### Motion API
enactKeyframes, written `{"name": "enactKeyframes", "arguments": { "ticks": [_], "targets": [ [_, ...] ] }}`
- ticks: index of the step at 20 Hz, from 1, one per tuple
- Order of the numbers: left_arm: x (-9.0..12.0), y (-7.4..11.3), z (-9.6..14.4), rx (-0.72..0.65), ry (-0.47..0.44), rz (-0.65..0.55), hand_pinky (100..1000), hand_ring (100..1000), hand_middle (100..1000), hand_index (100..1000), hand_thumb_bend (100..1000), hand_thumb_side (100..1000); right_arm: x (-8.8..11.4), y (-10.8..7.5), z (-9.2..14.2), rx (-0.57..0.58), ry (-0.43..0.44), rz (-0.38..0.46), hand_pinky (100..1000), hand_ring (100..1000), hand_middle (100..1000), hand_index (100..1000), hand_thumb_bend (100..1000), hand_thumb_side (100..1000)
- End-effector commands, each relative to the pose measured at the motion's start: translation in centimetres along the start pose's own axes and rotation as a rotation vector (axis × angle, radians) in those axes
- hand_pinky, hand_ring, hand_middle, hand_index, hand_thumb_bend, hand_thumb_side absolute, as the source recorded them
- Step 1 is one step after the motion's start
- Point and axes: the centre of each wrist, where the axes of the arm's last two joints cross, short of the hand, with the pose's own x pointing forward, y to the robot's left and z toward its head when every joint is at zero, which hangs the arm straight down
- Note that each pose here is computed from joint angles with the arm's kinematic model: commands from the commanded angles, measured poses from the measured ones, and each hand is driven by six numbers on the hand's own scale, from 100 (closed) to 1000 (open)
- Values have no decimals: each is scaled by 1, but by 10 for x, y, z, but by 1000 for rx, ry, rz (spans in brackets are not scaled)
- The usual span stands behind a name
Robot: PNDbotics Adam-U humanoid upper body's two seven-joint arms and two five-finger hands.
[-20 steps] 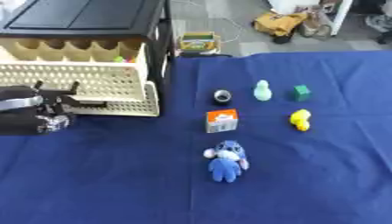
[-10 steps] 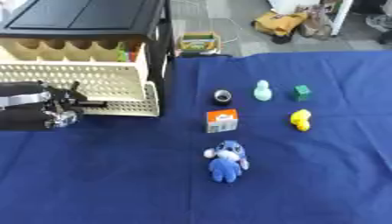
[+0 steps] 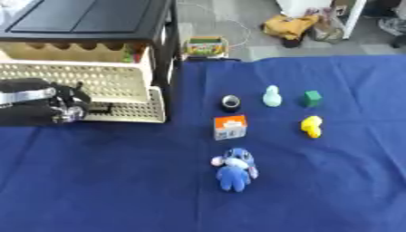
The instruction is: Pick up objects from table and place into drawer.
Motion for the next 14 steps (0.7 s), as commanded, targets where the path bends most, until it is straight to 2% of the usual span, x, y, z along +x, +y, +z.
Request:
{"name": "enactKeyframes", "arguments": {
  "ticks": [1,14],
  "targets": [
    [-2,12,5,47,31,-8,544,650,709,1000,100,1000,5,-4,-9,-12,-27,1,633,650,556,718,315,863],
    [5,19,-2,105,-3,22,557,641,702,1000,100,1000,5,-4,-9,-12,-27,2,632,647,551,715,324,860]
  ]
}}
